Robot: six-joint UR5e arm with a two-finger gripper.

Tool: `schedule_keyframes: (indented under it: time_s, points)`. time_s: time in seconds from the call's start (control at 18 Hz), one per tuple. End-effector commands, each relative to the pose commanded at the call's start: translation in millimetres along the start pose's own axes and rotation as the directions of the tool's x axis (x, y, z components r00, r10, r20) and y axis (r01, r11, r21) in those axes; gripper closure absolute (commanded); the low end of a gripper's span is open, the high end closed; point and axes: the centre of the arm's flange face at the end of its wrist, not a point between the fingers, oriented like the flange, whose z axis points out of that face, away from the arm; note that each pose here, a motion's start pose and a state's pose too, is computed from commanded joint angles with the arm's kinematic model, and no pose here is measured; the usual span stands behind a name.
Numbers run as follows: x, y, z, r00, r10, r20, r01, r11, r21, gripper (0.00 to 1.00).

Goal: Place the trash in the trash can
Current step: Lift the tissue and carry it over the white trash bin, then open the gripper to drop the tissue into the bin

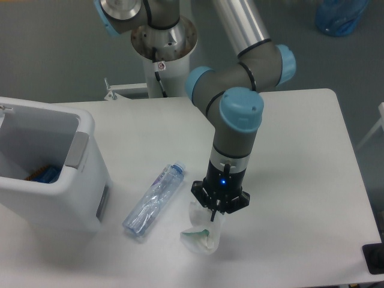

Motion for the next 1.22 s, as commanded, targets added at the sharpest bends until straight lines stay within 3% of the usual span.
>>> schedule_keyframes:
  time_s: [0.44, 0.67, 1.06, 1.11, 1.22]
  points:
    - [63, -39, -98, 0.988, 0.012, -0.153, 0.026, 0.969, 0.247, 1.0]
    - [123, -51, -142, 0.966, 0.041, -0.254, 0.046, 0.944, 0.327, 1.0]
    - [235, -32, -144, 0.923, 0.162, -0.349, -0.045, 0.946, 0.32, 1.0]
    - [245, -27, -146, 0.92, 0.174, -0.352, -0.056, 0.946, 0.32, 0.95]
    - [249, -19, -146, 0.916, 0.204, -0.344, -0.087, 0.941, 0.328, 0.67]
